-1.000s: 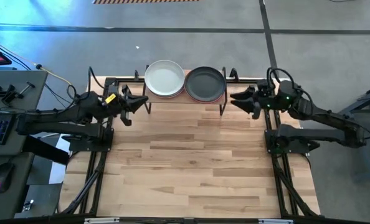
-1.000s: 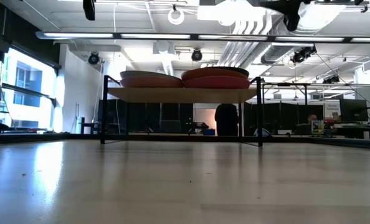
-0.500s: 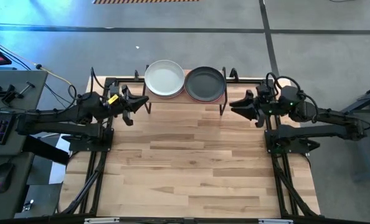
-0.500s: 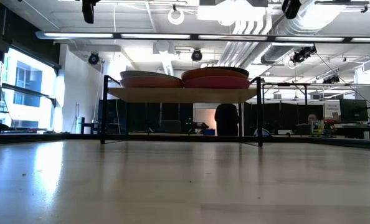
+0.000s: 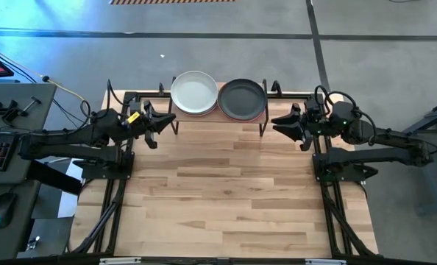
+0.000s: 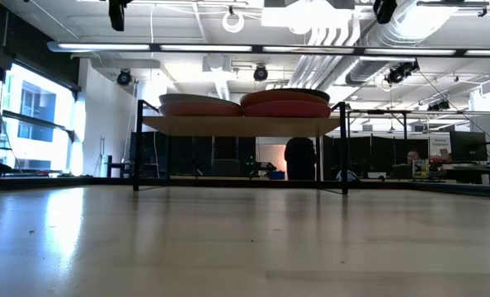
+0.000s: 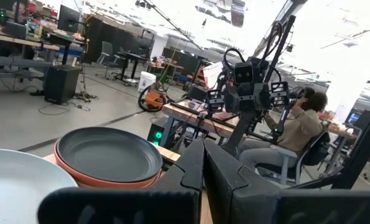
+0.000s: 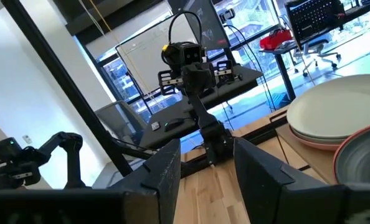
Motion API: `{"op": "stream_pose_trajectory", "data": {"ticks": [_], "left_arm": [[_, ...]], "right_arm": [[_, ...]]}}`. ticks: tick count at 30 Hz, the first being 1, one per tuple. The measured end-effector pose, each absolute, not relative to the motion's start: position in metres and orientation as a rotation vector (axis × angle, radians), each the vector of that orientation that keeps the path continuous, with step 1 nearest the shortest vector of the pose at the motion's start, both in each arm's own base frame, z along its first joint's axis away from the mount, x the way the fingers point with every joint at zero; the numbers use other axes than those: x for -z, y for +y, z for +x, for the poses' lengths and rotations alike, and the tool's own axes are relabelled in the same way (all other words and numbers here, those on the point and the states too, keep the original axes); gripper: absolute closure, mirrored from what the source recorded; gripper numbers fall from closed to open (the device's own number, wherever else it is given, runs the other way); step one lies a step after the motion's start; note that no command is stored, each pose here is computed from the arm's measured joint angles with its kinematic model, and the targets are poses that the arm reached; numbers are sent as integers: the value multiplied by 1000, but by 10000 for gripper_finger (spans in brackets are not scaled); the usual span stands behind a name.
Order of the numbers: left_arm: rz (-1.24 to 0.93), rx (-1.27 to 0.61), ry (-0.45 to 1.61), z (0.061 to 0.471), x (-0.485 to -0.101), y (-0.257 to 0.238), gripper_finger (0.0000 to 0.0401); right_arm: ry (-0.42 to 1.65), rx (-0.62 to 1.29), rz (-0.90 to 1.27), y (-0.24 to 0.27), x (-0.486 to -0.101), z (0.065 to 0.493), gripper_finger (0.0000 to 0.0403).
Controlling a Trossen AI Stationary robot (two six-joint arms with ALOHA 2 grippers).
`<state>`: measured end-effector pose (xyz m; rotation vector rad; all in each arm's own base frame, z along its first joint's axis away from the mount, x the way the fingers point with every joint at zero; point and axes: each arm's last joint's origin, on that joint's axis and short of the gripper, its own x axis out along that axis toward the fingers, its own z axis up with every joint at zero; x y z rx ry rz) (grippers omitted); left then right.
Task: Place and stack plates onto a shelf
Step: Return to Home Position
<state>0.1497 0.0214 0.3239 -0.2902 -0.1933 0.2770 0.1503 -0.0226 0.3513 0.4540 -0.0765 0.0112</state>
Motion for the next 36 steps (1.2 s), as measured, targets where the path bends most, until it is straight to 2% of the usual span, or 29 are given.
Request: {"op": "stream_pose_trajectory", "data": {"ticks": [6, 16, 25, 31, 36], "left_arm": [[-290, -277, -194, 150, -324, 21, 401], [-328, -255, -196, 150, -324, 21, 401], [-311, -196, -184, 151, -324, 15, 401], [-316, -262, -193, 150, -324, 14, 401], [-319, -243, -202, 148, -321, 10, 401]], "right_arm": [[-76, -11, 430, -23, -351, 150, 297], [-76, -9, 382, -23, -351, 150, 397], [-76, -9, 369, -23, -351, 150, 401], [-64, -8, 378, -23, -350, 150, 402], [-21, 0, 388, -23, -346, 151, 402]]}}
